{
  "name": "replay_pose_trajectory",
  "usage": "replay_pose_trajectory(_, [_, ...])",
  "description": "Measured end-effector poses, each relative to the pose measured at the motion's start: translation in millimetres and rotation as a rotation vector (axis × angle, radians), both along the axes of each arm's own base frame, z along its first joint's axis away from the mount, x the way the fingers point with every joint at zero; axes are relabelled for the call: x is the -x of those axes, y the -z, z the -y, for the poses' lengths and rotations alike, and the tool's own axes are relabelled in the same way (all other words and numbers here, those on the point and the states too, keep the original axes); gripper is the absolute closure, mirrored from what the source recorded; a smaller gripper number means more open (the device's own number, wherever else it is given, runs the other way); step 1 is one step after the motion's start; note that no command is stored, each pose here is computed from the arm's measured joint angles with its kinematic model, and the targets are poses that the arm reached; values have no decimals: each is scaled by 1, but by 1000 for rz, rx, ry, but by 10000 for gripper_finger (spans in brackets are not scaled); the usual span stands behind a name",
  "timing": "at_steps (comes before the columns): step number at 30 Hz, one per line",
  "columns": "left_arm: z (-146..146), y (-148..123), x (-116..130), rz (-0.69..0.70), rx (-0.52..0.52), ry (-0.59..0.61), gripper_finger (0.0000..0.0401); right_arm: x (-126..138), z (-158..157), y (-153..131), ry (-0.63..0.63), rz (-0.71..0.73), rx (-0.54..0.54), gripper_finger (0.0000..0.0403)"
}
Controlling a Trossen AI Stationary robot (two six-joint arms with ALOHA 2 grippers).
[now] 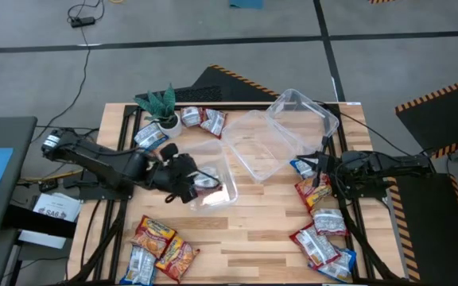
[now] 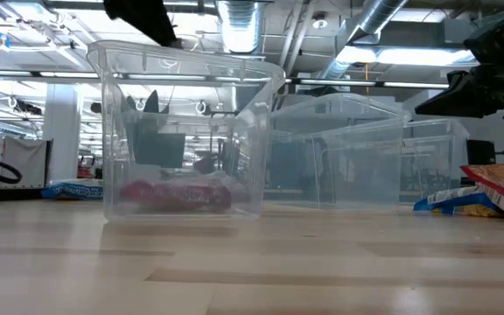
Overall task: Sort Maruchan noodles
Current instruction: Put the red noodle pack into the bottom bin
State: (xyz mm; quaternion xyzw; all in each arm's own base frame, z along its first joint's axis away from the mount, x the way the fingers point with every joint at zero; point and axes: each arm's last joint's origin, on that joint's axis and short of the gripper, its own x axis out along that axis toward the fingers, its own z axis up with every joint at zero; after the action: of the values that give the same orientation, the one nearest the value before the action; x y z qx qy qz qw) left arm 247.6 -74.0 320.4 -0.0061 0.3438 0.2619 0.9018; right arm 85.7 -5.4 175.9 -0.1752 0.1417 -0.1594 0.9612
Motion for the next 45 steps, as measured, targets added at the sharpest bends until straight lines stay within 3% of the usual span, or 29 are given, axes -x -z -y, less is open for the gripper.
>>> replay_pose_trajectory(4, [20,10,27,141,-102,-17,256,0,0,0,0,0,0,368])
replay_pose_trajectory(11, [33,30,74,393,-84,68,256,0,0,0,0,0,0,368])
replay_pose_trajectory(14, [26,39,82,464,-14,191,256,0,0,0,0,-1,0,368])
replay_pose_trajectory(18, [11,42,83,617,63,483,257,0,0,0,0,0,0,368])
replay_pose_trajectory(22, [-8,42,88,731,55,652,257,0,0,0,0,0,0,368])
replay_pose_trajectory(26, [-23,39,95,769,26,633,257,0,0,0,-1,-3,7,368])
replay_pose_trajectory(30, [-30,38,103,781,10,621,257,0,1,-1,-37,-68,200,368])
replay_pose_trajectory(33, [-30,38,105,794,33,629,257,0,1,-1,-51,-103,278,368])
replay_pose_trajectory(45, [-31,37,104,809,45,569,257,0,1,-2,-60,-103,304,368])
